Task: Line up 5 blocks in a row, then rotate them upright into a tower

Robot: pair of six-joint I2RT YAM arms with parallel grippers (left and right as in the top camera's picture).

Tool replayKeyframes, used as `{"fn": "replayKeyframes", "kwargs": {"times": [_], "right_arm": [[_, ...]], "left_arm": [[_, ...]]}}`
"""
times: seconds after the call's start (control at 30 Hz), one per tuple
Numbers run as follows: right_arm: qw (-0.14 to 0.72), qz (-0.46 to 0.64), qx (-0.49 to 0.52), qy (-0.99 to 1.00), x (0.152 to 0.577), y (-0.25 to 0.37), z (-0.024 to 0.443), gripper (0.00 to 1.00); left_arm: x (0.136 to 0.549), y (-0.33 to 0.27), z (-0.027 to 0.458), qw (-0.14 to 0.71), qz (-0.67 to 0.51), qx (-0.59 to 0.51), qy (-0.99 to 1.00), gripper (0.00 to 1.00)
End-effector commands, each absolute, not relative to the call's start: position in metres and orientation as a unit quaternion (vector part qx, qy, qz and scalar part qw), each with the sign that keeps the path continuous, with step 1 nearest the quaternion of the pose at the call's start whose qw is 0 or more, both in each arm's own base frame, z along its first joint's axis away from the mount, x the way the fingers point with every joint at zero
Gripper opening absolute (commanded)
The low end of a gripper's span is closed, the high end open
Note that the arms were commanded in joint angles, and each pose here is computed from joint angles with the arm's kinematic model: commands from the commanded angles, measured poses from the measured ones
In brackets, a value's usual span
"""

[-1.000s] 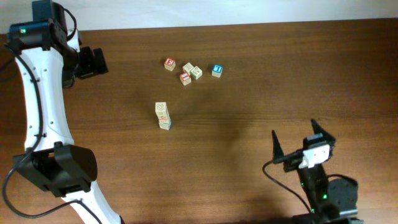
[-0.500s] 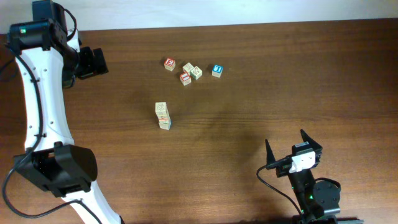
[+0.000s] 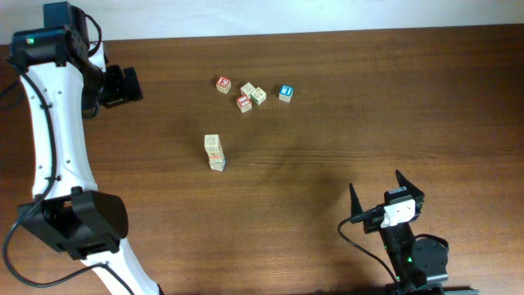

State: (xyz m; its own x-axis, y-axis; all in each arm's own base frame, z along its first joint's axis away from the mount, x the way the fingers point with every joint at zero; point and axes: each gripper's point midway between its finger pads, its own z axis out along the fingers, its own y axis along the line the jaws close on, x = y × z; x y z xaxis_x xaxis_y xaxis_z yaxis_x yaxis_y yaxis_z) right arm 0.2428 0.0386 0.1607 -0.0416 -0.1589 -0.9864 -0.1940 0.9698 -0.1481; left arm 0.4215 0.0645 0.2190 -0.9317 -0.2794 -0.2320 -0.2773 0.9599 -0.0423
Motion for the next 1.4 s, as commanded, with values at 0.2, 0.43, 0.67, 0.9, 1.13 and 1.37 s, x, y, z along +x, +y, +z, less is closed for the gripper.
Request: {"fn": "replayKeyframes", "kwargs": {"times": [0.2, 0.43, 0.67, 0.9, 1.13, 1.37], "right_arm": [[0.683, 0.012, -0.111, 0.722, 0.243, 0.035, 0.158, 0.98], [0.683, 0.012, -0.111, 0.722, 0.243, 0.035, 0.158, 0.98], [0.682, 0.012, -0.111, 0.722, 0.243, 0.035, 0.158, 0.98], [0.683, 0.012, -0.111, 0.722, 0.243, 0.035, 0.158, 0.98], [0.682, 0.012, -0.111, 0.722, 0.243, 0.035, 0.158, 0.98], [0.683, 0.012, -0.111, 0.722, 0.243, 0.035, 0.158, 0.98]], "left_arm": [[0.422, 0.058, 0.355, 0.404, 0.035, -0.088, 0.91, 0.99], [0.359, 0.052, 0.325, 0.53, 0.051, -0.067, 0.844, 0.99], [0.296, 0.043, 0.222, 0.576, 0.064, -0.043, 0.813, 0.99], [0.256, 0.035, 0.182, 0.639, 0.104, 0.004, 0.762, 1.0], [0.245, 0.037, 0.153, 0.662, 0.124, 0.004, 0.739, 0.99], [0.244, 0.034, 0.158, 0.669, 0.129, 0.022, 0.732, 0.99]]}}
